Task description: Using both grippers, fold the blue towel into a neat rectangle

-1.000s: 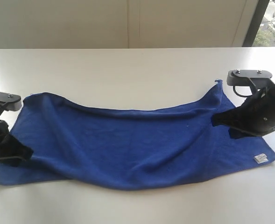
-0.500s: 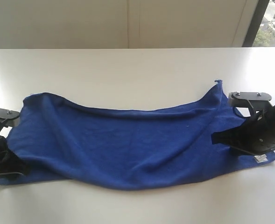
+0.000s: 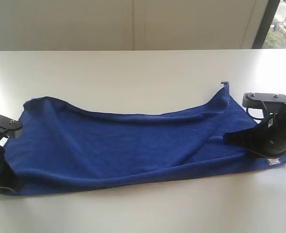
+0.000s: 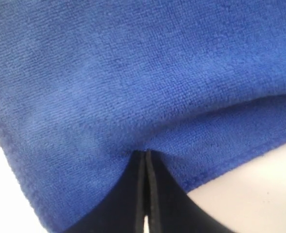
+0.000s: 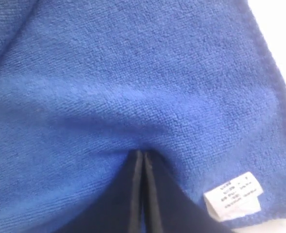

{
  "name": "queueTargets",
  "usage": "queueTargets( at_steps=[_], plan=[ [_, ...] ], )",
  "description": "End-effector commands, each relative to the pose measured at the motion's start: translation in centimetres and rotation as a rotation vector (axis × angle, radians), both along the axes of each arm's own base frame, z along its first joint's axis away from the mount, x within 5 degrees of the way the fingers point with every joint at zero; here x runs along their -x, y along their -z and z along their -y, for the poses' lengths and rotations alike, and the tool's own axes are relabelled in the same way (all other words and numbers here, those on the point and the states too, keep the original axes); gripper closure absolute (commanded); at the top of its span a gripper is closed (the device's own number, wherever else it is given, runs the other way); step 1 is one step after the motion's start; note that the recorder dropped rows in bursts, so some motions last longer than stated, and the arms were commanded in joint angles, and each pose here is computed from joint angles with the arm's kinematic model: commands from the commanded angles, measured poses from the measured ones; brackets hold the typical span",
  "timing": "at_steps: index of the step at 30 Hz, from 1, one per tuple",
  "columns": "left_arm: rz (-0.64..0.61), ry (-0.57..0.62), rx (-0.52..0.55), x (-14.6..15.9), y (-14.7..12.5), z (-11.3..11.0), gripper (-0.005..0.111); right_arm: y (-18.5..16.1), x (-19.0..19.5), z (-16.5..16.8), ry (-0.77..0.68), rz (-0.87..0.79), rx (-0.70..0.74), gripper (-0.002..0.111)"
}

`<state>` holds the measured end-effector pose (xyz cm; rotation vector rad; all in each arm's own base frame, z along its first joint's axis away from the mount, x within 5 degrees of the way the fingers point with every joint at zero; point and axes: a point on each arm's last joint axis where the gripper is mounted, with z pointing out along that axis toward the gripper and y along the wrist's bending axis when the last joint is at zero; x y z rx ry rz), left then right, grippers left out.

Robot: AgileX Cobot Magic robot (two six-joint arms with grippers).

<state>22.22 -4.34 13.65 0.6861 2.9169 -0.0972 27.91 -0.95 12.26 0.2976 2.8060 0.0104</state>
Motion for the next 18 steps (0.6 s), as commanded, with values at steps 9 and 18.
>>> queueTargets(
  at_steps=[9, 18],
  plan=[
    [-0.193, 0.055, -0.043, 0.7, -0.5, -0.2, 0.107, -0.9, 1.5, 0.3, -0.001, -0.07, 0.026, 0.108],
    [-0.127, 0.045, 0.008, -1.1, -5.0, 0.5, 0.107, -6.6, 1.4, -0.4, -0.025, 0.166, 0.025, 0.108]
  ],
)
